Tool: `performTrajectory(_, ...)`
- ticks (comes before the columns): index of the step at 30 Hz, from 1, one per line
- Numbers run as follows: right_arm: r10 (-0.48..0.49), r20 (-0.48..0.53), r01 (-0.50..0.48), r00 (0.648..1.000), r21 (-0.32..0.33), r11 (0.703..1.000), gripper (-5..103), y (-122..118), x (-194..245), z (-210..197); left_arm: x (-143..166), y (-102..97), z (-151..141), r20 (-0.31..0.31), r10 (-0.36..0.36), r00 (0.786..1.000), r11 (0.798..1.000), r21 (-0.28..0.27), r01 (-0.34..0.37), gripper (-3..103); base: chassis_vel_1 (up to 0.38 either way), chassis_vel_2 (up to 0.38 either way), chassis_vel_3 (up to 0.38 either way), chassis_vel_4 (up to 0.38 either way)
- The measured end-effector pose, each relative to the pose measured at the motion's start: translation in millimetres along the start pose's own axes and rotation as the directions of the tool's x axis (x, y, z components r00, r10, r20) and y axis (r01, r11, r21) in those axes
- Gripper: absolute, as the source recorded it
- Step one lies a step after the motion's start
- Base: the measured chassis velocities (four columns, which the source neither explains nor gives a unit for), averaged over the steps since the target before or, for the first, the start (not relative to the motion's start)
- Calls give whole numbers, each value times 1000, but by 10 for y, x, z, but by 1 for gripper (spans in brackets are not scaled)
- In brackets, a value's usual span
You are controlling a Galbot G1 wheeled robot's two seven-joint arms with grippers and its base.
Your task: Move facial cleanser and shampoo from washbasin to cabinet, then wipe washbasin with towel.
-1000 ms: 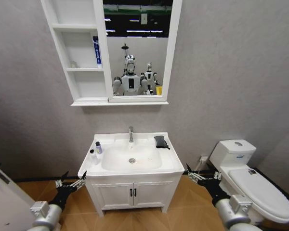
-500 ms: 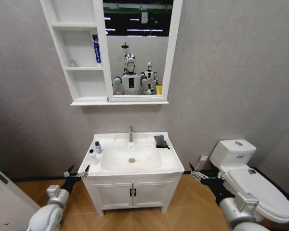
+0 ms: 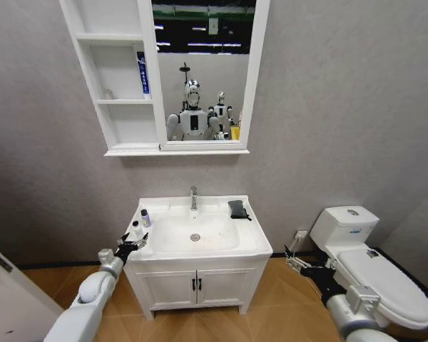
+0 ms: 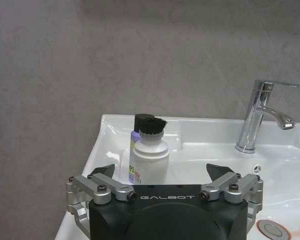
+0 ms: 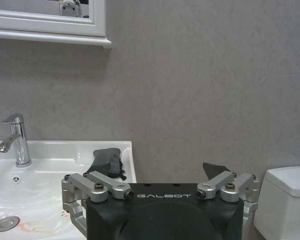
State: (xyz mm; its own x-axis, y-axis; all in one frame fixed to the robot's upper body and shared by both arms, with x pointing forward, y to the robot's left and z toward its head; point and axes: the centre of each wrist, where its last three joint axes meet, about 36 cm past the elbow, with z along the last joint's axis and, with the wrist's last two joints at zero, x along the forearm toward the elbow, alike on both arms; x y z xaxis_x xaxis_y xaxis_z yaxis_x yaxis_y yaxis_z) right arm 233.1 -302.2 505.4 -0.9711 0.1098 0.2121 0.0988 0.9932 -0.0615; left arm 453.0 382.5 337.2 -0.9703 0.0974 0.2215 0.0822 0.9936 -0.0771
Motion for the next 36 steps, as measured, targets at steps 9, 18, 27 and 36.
performTrajectory(9,17,8,-17,1000,-11,1000,100,-22,-7,6,-232,0,223,-10,-40,999,999,-3,40,100,0,0,0,0)
performTrajectory(18,36,1,-36,999,-27,999,100,-12,-25,47,-267,60,205,1,-59,998,998,-16,59,88,0,0,0,0)
performTrajectory(27,34,-3,-34,999,-29,999,100,1,-29,62,-240,67,157,12,-59,998,998,-21,59,61,0,0,0,0)
performTrajectory(36,27,-5,-27,1000,-22,999,100,-10,-80,96,58,-55,-855,107,-69,992,996,-42,73,34,0,0,0,0)
